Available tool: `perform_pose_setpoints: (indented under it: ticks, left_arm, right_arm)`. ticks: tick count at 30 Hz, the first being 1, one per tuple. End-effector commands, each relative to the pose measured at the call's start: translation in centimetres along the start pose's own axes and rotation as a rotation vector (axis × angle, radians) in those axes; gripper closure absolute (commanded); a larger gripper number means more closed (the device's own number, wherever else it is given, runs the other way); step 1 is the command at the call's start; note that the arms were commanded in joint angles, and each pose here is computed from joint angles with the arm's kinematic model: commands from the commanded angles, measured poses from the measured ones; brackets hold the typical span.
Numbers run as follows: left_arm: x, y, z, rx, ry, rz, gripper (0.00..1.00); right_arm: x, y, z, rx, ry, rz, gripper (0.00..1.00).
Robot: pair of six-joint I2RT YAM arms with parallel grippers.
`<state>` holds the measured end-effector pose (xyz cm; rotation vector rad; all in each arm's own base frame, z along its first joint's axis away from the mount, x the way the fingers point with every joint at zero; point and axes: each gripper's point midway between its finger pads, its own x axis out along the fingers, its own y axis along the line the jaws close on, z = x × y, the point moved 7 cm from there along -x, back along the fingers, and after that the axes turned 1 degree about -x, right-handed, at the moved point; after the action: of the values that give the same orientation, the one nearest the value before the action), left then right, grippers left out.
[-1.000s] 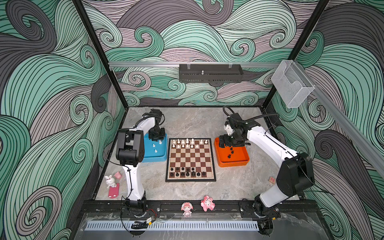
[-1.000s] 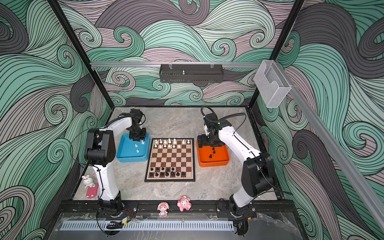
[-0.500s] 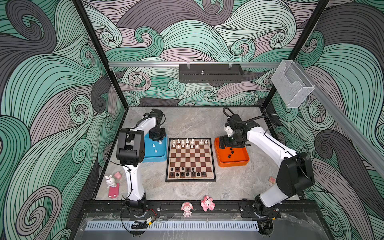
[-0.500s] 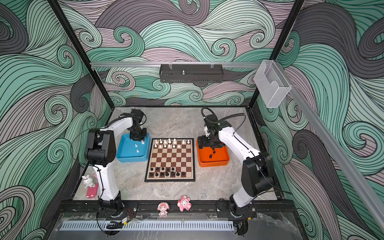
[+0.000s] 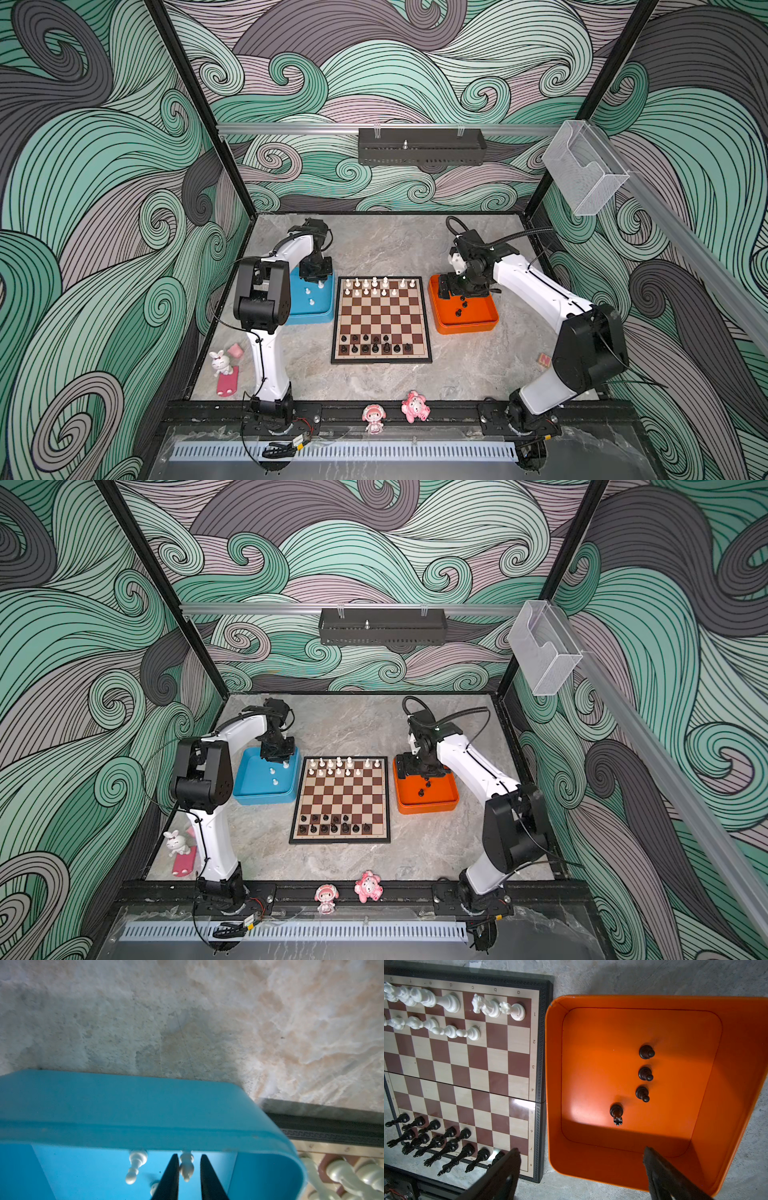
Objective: Set up the chess pieces on the board
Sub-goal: 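Close the left gripper on a white pawn in the blue bin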
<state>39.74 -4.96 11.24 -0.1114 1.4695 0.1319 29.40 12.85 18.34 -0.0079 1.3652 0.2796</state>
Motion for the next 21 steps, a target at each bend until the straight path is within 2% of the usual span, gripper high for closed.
perform_pose_setpoints:
  ticks: [1,14,21]
  left_arm:
    - [0.84,0.07,-0.58,0.019,0.045,0.031,0.78]
    - [1.08,0.24,-1.11,0.023,0.062,0.047,0.78]
    - [0.76,0.34,-1.07,0.024,0.055,0.054,0.84]
  right_arm:
    - [0.55,-0.12,-0.13,0.012,0.016,0.013,0.08]
    - [0.8,-0.16,-0.35,0.018,0.023,0.017,0.08]
    - [0.88,-0.2,-0.48,0.019,0.025,0.012,0.08]
